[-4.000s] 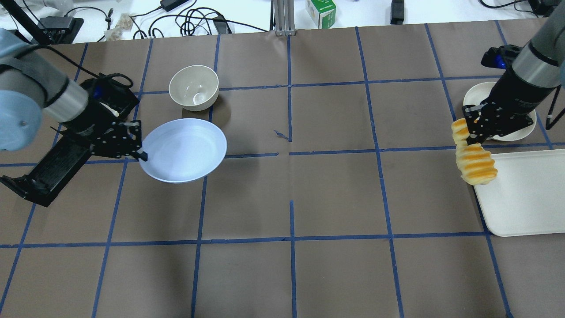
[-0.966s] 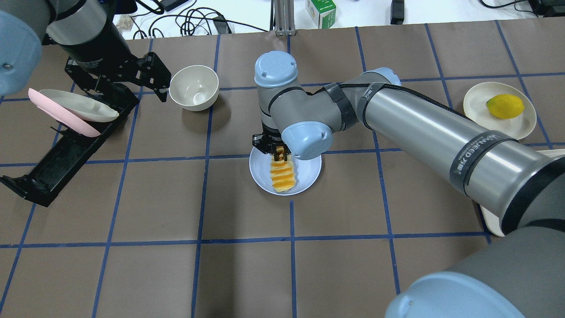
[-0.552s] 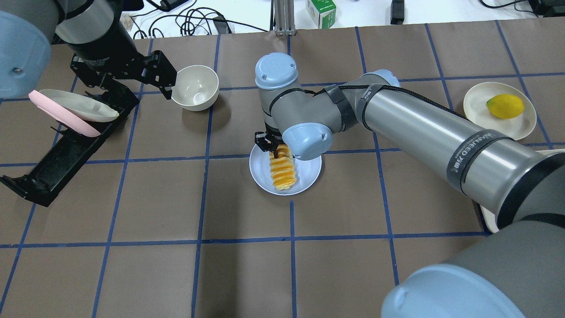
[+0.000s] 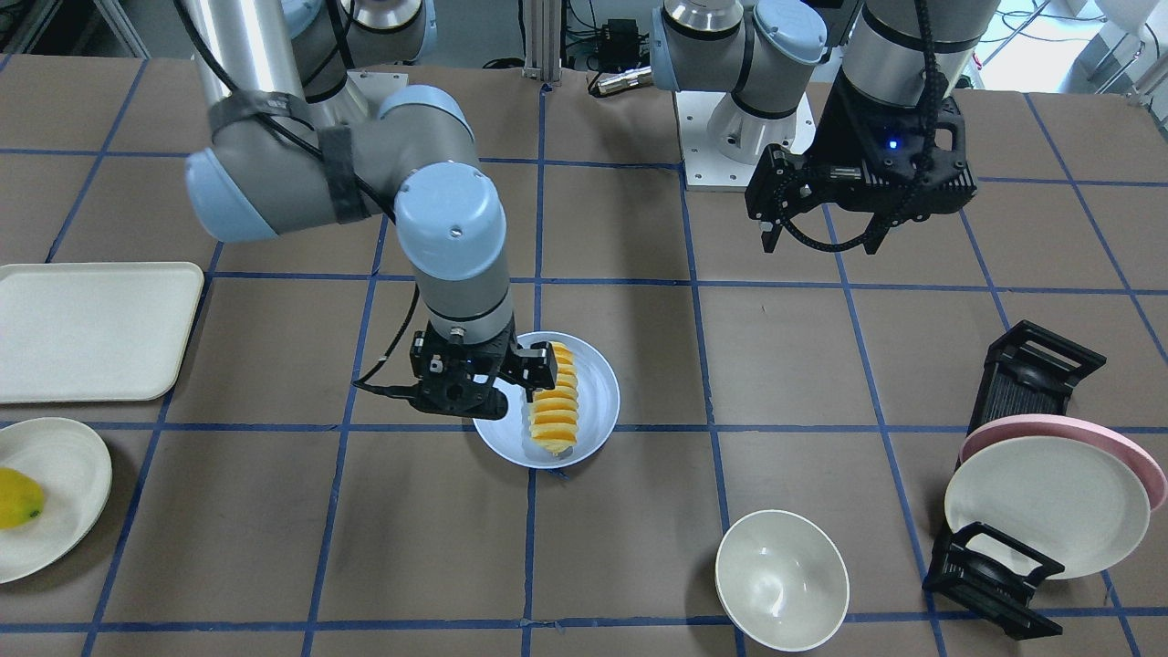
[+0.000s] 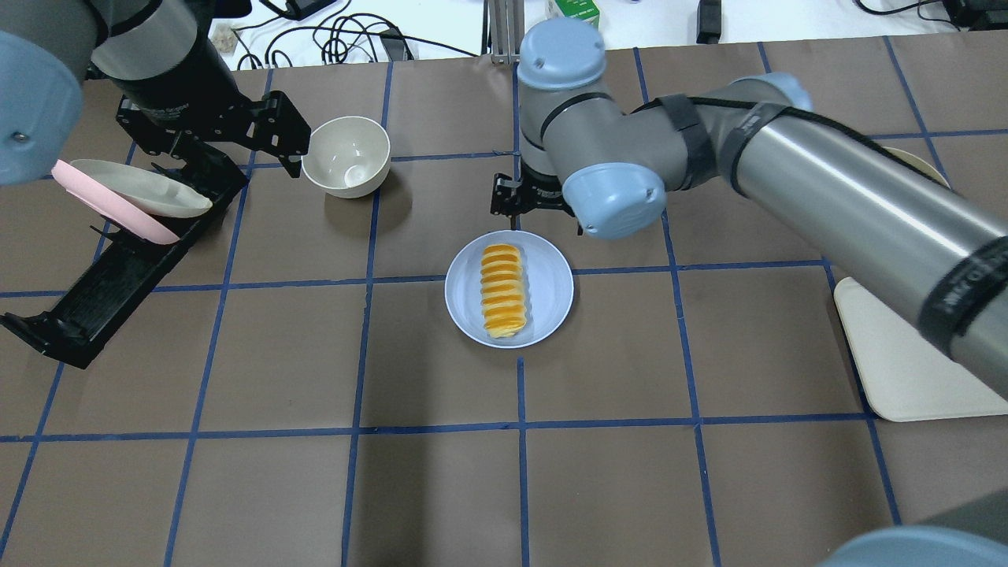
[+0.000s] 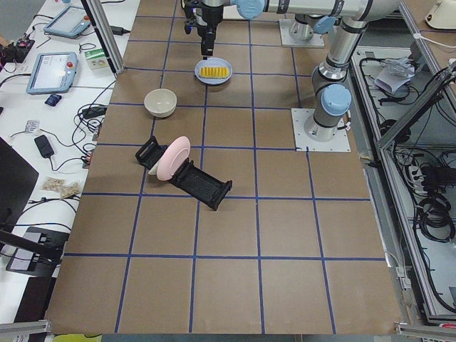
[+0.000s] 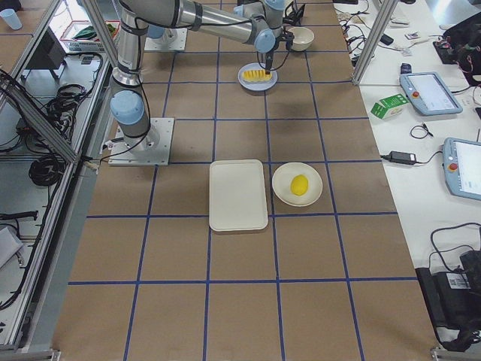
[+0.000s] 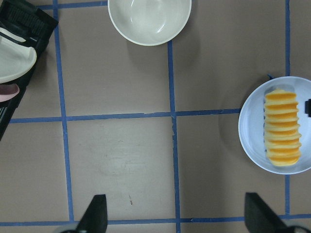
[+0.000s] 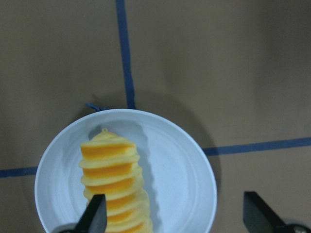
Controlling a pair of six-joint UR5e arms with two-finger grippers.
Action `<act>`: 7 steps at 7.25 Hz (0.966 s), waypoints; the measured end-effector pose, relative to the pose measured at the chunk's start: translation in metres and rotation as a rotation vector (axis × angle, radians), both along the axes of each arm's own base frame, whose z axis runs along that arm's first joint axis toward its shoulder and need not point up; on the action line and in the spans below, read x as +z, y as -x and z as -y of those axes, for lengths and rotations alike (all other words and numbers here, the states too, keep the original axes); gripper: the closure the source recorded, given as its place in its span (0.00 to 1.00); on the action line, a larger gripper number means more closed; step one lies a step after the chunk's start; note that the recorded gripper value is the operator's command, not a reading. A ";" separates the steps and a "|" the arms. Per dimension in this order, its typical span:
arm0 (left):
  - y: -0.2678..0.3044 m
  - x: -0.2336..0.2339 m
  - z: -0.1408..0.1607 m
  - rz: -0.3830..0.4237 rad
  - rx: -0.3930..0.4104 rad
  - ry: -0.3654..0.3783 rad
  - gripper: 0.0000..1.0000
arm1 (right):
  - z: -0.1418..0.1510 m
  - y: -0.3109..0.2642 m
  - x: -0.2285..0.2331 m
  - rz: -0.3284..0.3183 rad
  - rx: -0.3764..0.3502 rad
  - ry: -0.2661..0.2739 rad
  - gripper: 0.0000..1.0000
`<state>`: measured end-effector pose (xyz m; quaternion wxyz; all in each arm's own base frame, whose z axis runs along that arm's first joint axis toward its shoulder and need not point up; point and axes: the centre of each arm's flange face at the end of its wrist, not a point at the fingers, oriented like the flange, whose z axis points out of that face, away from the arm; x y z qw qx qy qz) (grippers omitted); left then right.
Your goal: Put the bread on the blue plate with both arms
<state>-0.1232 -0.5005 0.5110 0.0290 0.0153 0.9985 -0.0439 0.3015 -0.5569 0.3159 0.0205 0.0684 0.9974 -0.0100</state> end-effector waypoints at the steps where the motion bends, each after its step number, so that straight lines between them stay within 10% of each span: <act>1: -0.003 0.002 -0.001 0.013 0.006 0.003 0.00 | -0.007 0.026 0.034 0.007 -0.024 -0.006 0.00; 7: -0.009 0.002 0.004 0.014 0.018 0.002 0.00 | -0.114 0.162 0.191 -0.009 0.074 -0.089 0.00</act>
